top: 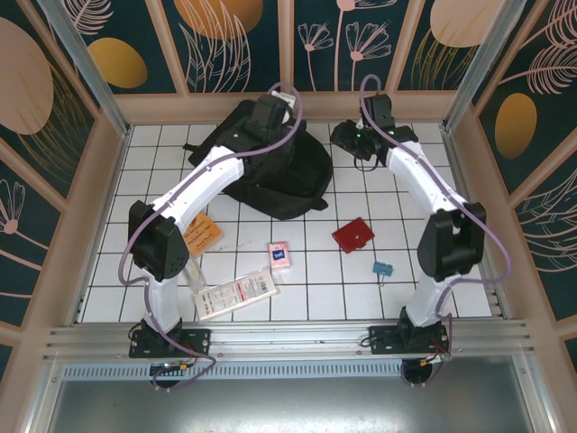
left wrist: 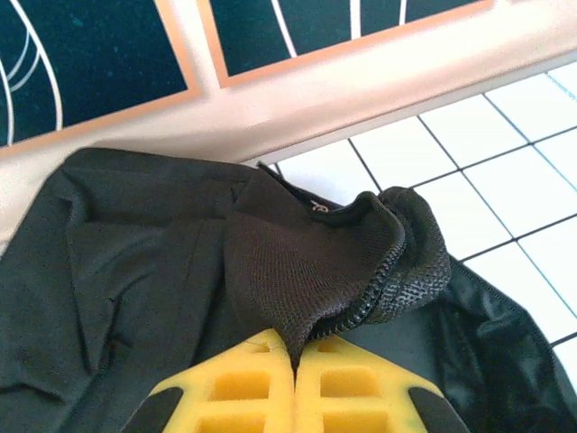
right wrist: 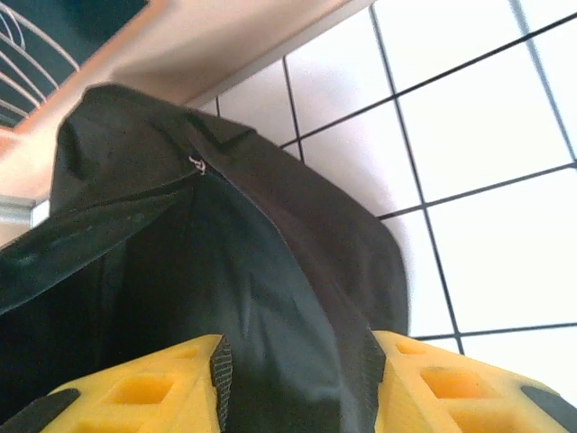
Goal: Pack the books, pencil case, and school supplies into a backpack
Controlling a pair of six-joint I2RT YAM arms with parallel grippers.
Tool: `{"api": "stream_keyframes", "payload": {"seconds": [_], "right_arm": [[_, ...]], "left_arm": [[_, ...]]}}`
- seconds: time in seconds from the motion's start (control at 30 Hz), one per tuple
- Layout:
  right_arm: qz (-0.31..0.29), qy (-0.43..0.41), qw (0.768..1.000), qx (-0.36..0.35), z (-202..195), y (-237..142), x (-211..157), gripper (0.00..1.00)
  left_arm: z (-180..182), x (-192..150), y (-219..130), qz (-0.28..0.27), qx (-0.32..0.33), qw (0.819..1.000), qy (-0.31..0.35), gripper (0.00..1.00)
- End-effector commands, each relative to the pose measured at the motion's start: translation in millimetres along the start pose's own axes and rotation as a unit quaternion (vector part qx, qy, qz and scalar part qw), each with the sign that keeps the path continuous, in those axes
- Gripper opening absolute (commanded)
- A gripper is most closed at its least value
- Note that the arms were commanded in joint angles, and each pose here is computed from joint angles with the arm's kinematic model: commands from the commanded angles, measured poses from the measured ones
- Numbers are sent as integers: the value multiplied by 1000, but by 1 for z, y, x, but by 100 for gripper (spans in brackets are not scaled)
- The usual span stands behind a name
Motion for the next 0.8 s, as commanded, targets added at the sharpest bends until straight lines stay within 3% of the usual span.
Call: {"api": "stream_keyframes", "payload": {"seconds": [0.0,0.13,0.2,0.33,0.4,0.77], "right_arm": [[12,38,998,-56,-29,-33,-26,45],[88,74,989,-93,-73,-35,-85,47],[109,107,982,-108,-94,-37,-113,52],[111,166,972,-127,-124,-42,-148,74],[108,180,969,-129,-133,-41,-155,80],[146,215,960,-100,-173,-4,-180,80]], "left_arm": [[3,27,-9,-54,-56,995,-65,0],[-2,23,-12,-49,-94,990,-90,0],[-3,18,-13,-46,-102,988,-102,0],[-5,9,-15,-43,-124,984,-116,0],[-4,6,-16,-43,-129,983,-120,0],[-25,0,-10,-29,-204,968,-145,0]]}}
Point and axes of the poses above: each hand's point on the last joint's axis, 136 mm out from that joint toward the fingers, its own y axis out along the fingers, its own z axis along the line the jaws close on, x = y × z, the point moved 4 cm from there along -y, back along the fingers, and after that the axes turned 5 degrees about y, right-handed, at the moved point
